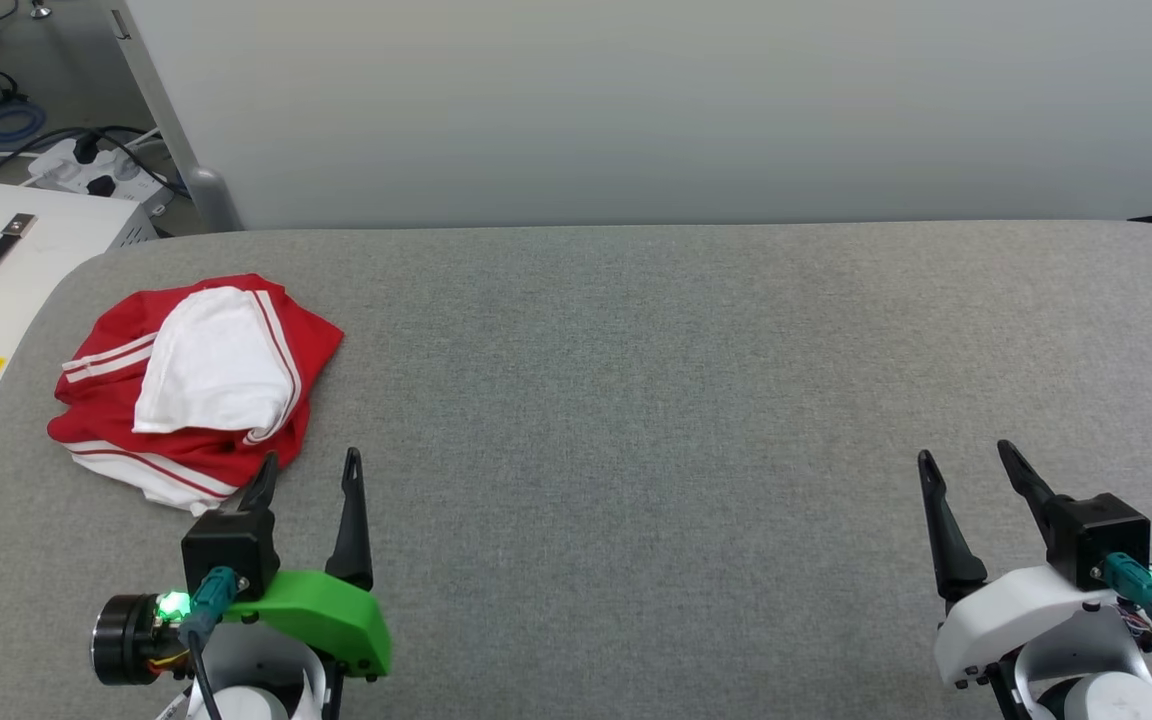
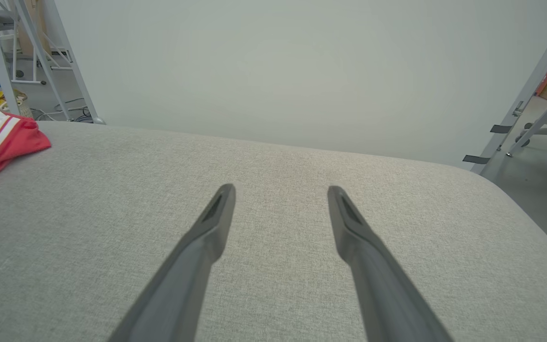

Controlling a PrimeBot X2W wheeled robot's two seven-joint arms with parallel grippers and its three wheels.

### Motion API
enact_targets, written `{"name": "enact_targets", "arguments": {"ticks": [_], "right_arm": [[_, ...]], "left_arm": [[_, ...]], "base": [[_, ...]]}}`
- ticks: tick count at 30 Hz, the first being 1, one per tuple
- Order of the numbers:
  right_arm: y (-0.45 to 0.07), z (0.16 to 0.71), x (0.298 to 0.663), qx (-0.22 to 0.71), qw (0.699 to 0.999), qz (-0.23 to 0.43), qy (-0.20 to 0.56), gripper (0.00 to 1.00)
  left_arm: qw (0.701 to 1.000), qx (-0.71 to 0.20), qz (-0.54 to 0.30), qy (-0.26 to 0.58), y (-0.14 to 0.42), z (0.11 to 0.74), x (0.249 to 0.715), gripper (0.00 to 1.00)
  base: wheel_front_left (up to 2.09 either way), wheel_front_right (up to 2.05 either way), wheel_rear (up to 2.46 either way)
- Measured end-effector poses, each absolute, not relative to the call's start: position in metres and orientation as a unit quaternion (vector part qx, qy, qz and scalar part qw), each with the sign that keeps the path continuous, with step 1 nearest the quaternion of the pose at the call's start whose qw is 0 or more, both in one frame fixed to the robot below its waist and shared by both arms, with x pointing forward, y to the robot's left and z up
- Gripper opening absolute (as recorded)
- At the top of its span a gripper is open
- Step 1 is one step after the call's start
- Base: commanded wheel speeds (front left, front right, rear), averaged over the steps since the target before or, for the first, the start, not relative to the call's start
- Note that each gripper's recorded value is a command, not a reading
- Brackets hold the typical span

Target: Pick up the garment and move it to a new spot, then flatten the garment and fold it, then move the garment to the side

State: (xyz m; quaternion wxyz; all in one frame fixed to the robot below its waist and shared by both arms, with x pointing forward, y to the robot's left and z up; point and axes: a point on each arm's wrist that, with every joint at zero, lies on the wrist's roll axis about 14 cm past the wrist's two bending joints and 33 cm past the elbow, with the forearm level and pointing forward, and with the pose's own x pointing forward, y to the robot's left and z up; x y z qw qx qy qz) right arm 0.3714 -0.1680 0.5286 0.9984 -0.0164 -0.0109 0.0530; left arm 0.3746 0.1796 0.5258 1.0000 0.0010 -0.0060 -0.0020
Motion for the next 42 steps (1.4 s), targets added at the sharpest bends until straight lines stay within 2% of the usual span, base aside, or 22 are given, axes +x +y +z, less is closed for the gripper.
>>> {"name": "enact_targets", "arguments": {"ticks": [33,42], "right_arm": [[-0.177,0.535,0.373,-0.038,0.998,0.04,-0.038,1.0],[-0.18,0.531,0.372,0.002,0.999,0.036,-0.039,1.0]], "left_arm": [[0.998,-0.058,-0.011,-0.019,0.178,0.521,0.374,1.0],[0.998,-0.058,-0.012,-0.005,0.177,0.509,0.372,1.0]], "base": [[0.0,0.0,0.0],[0.0,0.0,0.0]]}}
